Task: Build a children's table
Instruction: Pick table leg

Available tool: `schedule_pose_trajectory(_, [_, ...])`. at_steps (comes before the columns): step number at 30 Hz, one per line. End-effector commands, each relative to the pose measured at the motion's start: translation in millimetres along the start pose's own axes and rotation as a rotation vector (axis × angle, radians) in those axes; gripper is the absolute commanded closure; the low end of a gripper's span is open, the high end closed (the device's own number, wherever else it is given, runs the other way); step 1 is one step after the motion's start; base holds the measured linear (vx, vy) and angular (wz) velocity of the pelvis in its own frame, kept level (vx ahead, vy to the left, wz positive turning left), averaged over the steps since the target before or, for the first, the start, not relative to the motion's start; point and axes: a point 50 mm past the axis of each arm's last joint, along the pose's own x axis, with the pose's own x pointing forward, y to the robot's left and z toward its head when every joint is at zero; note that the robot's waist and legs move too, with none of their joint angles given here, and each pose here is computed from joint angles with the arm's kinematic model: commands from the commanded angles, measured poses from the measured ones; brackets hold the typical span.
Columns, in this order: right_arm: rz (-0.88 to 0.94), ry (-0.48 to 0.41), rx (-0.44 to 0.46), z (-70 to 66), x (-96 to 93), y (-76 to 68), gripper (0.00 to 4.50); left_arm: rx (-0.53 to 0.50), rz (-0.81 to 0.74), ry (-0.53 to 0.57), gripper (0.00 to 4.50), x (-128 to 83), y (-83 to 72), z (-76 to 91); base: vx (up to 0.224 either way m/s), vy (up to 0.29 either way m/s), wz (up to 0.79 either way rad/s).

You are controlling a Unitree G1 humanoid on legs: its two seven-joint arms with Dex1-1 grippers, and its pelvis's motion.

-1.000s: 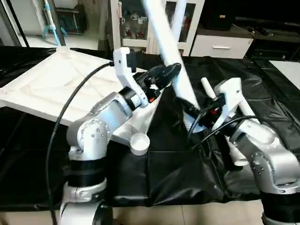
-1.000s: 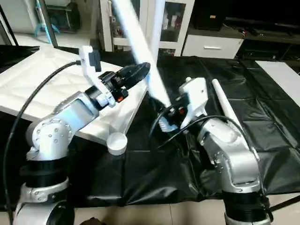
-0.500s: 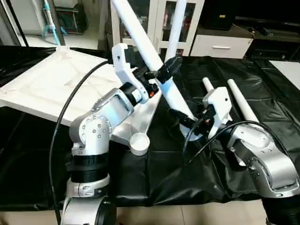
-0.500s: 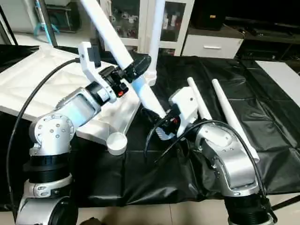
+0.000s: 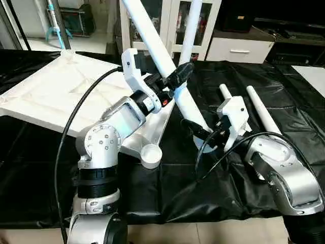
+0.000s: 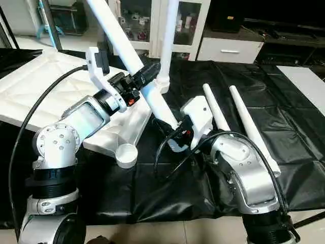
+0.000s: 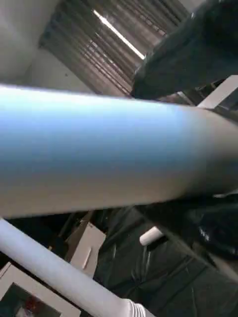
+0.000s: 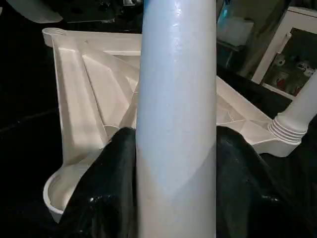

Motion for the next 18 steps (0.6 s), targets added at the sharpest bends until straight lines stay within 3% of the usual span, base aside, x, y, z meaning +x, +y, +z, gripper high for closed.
schedule_pose_trajectory(1, [-0.018, 0.005, -0.016, 0.1, 0.1, -3.3, 2.63, -0.012, -0.020, 0.022, 1.89, 3.8, -5.2, -3.8, 0.000, 0.000, 0.00])
schedule_pose_trajectory(8, [-0.037, 0.004, -0.015, -0.1, 0.4, -5.0, 2.63, -0.001, 0.003, 0.013, 2.48, 3.9, -2.9, -1.6, 0.000, 0.000, 0.00])
schedule_pose_trajectory(9, [-0.049, 0.002, -0.010, -0.3, 0.7, -6.1, 2.07, 0.002, 0.012, 0.011, 2.52, 4.0, -2.2, -1.2, 0.000, 0.000, 0.00])
schedule_pose_trajectory(18, [-0.082, -0.054, 0.069, 3.0, -1.4, -10.3, 1.44, 0.021, 0.045, 0.000, 2.71, 4.6, 2.8, 5.2, 0.000, 0.000, 0.00])
